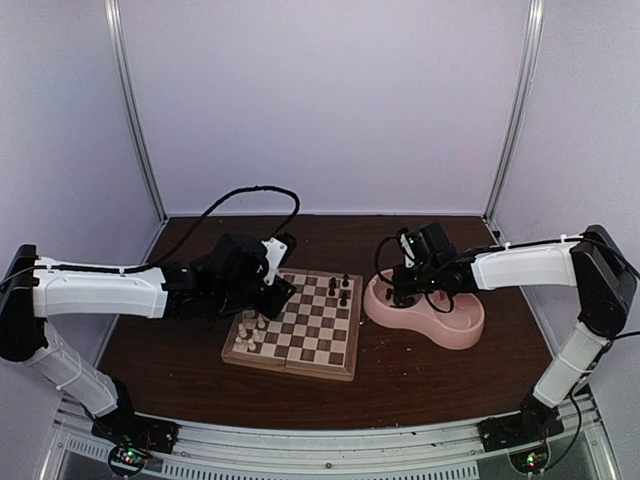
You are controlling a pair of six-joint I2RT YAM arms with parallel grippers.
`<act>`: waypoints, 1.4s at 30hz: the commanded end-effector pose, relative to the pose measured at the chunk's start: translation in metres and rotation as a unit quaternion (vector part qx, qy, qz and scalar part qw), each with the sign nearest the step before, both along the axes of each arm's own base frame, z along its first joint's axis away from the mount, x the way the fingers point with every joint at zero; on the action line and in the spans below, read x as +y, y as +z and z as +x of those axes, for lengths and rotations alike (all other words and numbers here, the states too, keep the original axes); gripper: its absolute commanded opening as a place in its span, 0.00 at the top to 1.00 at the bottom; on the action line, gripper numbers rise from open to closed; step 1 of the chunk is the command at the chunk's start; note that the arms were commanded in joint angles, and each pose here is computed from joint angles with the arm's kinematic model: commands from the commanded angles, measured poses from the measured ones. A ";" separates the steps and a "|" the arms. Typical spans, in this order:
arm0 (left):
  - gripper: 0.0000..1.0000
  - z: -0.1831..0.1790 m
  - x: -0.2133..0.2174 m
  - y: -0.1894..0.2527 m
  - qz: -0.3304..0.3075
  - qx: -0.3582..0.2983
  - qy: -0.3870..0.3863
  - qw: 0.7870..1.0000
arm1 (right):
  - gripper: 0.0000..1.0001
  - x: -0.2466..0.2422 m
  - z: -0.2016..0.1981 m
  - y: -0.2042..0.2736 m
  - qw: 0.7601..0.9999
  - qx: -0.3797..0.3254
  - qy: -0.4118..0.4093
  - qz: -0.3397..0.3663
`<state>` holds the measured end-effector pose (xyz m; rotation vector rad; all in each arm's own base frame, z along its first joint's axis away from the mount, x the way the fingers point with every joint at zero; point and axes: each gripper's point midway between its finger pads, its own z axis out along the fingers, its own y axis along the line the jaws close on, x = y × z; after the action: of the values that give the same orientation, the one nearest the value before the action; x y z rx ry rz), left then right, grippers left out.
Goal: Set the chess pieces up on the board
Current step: Pick up the chess pile from the storage box, then place the chess pile on the chessboard.
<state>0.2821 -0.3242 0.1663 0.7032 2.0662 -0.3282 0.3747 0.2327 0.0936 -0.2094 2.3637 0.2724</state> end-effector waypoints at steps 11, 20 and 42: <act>0.61 -0.001 -0.007 0.015 -0.025 -0.017 -0.013 0.999 | 0.86 0.041 -0.026 0.060 0.976 -0.099 0.131 0.144; 0.60 -0.002 -0.008 0.016 -0.029 -0.013 -0.016 0.999 | 0.85 0.123 -0.102 0.094 0.891 -0.135 0.358 0.246; 0.61 0.006 0.011 0.020 -0.021 -0.027 0.039 0.999 | 0.82 0.198 -0.126 -0.016 0.905 -0.020 0.423 0.044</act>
<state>0.2852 -0.3128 0.1759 0.6437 2.0485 -0.2941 0.2444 0.4352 0.0989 -1.1342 2.0093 0.9148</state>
